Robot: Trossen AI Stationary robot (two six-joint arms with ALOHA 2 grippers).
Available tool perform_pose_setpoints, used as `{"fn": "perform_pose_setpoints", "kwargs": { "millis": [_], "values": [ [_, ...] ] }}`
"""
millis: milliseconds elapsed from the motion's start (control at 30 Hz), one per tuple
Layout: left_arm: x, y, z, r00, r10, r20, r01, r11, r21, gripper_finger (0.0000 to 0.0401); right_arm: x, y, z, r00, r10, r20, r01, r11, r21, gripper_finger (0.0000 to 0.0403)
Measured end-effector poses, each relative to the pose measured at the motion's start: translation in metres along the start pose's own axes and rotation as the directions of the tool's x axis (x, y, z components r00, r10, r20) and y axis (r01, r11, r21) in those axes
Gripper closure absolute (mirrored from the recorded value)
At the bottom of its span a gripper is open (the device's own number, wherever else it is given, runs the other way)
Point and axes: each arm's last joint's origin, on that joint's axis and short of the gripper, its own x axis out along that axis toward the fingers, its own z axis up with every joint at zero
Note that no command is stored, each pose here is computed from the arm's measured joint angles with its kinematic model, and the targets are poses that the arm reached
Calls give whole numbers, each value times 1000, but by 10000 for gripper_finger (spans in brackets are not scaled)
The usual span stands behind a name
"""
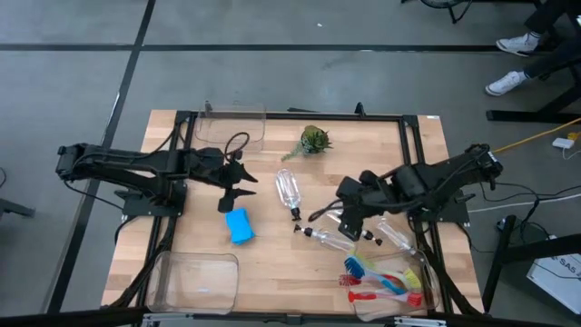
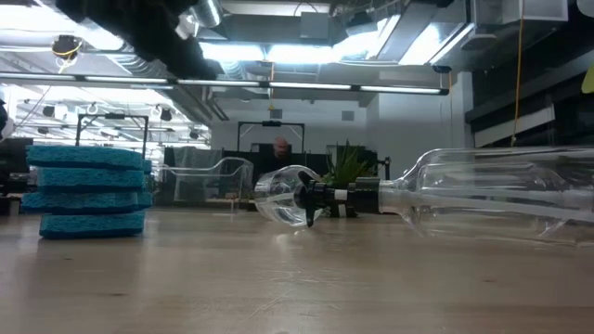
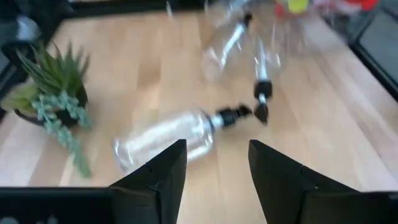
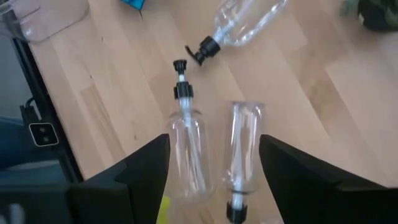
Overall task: Pick & Place Kitchen Sink Supplies
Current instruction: Put the blue sponge into the top transparent bin
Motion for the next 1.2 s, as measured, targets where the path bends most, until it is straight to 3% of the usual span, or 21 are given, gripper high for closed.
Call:
{"fn": "perform_pose_setpoints", "kwargs": {
  "millis": [167,400,600,767,933,1100,1200],
  "values": [
    [-6,-5,-7,986,-47,-158,31,994,-101,233,2,-7,9,999,-27,34,28,999,-20,158],
    [-9,-8,-24,937,-71,-341,2,980,-200,233,4,-12,19,988,-80,133,85,996,-34,158],
    [-4,-8,-32,922,-71,-381,-8,979,-203,233,-1,-4,33,962,15,272,23,990,-137,158],
    [0,-9,-44,905,-76,-420,-17,977,-214,233,-7,-11,36,905,108,412,-49,987,-153,158],
    [2,-9,-47,906,-76,-417,-31,969,-243,233,8,-31,18,819,263,510,-229,965,-129,158],
    [2,-9,-46,911,-69,-408,-35,969,-243,233,21,-58,-11,646,369,668,-389,912,-129,158],
    [2,-8,-46,913,-47,-406,-60,967,-246,233,28,-75,-32,517,395,759,-451,880,-150,158]
  ]
}}
